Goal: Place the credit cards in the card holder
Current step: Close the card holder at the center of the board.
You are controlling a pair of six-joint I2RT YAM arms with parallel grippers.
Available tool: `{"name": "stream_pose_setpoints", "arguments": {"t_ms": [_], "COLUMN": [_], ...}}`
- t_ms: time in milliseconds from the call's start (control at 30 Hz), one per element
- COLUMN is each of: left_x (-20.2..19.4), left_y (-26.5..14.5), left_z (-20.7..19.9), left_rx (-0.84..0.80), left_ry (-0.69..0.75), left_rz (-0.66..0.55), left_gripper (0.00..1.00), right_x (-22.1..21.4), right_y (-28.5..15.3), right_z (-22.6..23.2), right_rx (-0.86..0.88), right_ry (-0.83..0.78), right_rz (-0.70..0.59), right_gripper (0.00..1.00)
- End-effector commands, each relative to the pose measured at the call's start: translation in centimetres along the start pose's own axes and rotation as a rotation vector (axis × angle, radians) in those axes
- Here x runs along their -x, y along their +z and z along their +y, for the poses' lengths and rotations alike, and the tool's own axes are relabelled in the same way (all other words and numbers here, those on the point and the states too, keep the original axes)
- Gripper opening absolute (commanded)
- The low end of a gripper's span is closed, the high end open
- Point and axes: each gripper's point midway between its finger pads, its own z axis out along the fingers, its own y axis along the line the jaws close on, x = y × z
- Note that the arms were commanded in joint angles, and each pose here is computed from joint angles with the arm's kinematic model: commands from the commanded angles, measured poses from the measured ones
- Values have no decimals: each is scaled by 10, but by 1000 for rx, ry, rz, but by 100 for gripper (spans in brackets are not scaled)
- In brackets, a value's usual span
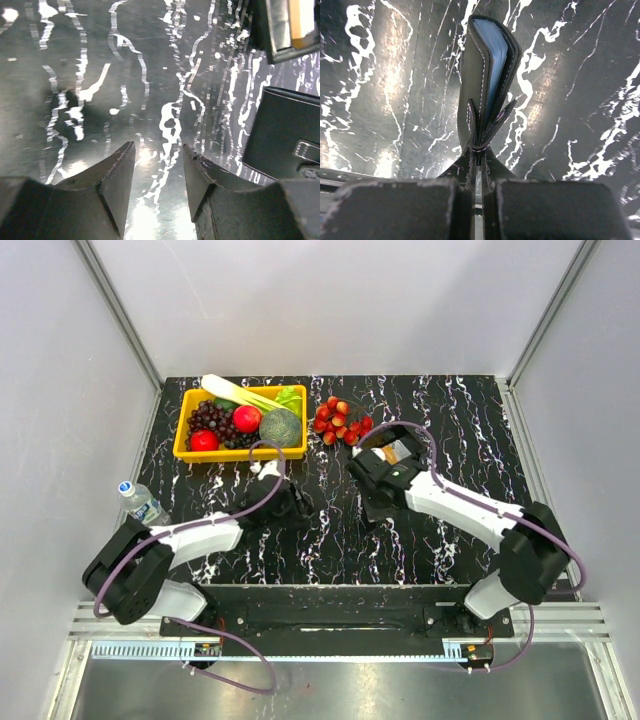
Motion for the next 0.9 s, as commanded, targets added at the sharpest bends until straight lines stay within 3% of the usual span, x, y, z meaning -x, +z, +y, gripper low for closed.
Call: {"name": "stream_pose_setpoints", "arguments": {"t_ms": [0, 233, 500, 633, 700, 767, 867], "left_x": [15, 25, 19, 18, 17, 16, 14], "left_y": [-12, -27, -39, -41, -41, -40, -40], "left_z": [23, 57, 80, 86, 86, 85, 84], "left_rx": [17, 3, 5, 11, 3, -5, -15], "left_ry": [-30, -116, -170, -179, -180, -179, -171], "left_rz": [-53, -66, -77, -82, -83, -75, -64], "left_gripper": [47, 48, 48, 48, 48, 48, 48], "right_x": [13, -9, -29, -29, -27, -23, -17], "right_y": [-19, 14, 40, 42, 40, 35, 22], "right_z": [-20, 21, 100, 117, 120, 123, 136], "right_rx": [-244, -390, -263, -191, -173, -147, -48], "right_ry": [-138, -375, -367, -302, -283, -264, -237], "right_rz": [-9, 107, 101, 75, 60, 35, -1], "right_gripper": [0, 0, 0, 0, 10, 28, 36]}}
